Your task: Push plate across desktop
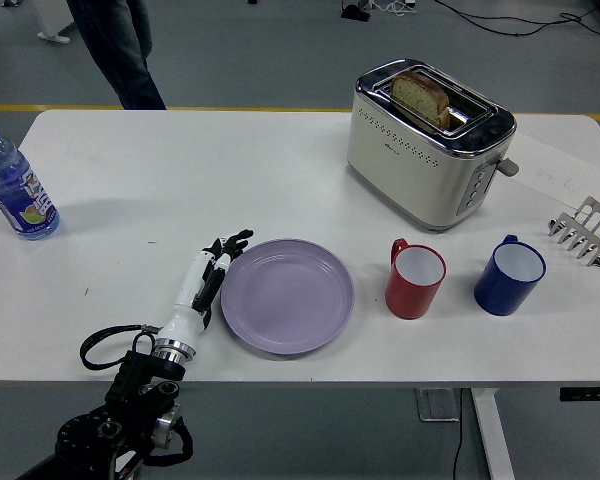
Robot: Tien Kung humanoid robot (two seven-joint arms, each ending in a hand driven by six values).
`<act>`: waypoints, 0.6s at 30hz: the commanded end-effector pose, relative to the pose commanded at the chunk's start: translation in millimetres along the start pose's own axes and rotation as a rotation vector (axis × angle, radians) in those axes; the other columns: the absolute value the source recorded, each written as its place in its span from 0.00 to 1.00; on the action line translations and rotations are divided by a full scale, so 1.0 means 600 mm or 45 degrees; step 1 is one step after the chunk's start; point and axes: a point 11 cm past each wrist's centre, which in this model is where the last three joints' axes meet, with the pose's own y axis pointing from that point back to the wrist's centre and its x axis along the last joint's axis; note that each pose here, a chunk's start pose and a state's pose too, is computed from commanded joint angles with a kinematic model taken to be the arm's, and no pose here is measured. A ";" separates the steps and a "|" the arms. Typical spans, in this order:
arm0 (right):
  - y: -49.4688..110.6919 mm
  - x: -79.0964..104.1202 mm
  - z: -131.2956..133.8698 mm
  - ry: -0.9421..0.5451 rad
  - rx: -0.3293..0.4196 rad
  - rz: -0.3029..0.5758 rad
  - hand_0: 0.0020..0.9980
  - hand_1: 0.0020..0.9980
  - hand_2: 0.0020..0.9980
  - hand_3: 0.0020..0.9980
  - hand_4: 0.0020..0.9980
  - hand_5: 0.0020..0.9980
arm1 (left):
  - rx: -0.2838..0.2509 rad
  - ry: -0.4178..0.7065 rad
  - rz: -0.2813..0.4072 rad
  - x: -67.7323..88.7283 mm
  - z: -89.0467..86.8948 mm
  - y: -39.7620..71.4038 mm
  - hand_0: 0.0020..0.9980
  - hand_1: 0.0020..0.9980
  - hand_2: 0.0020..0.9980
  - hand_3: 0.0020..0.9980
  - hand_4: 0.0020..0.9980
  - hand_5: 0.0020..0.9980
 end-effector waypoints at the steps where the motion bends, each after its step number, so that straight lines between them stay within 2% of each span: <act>1: 0.000 0.000 0.000 0.000 0.001 0.000 0.62 0.58 0.65 0.59 0.31 0.39 | -0.005 -0.001 0.007 0.003 0.002 -0.002 0.86 0.87 0.90 0.76 0.52 1.00; 6: 0.001 -0.001 -0.003 -0.003 0.006 -0.002 0.62 0.58 0.65 0.59 0.31 0.39 | -0.028 -0.013 0.038 0.016 0.012 -0.012 0.86 0.87 0.90 0.76 0.52 1.00; 10: 0.002 -0.001 -0.006 -0.012 0.012 -0.003 0.62 0.58 0.65 0.59 0.31 0.39 | -0.053 -0.021 0.093 0.038 0.023 -0.025 0.86 0.87 0.90 0.76 0.52 1.00; 17: 0.002 0.004 -0.009 -0.030 0.020 0.002 0.62 0.58 0.65 0.59 0.31 0.39 | -0.154 0.021 0.225 0.080 0.071 -0.056 0.85 0.86 0.89 0.75 0.52 1.00; 18: 0.002 0.005 -0.009 -0.031 0.020 0.003 0.62 0.58 0.65 0.59 0.31 0.39 | -0.162 0.024 0.234 0.083 0.075 -0.057 0.76 0.79 0.83 0.70 0.52 0.98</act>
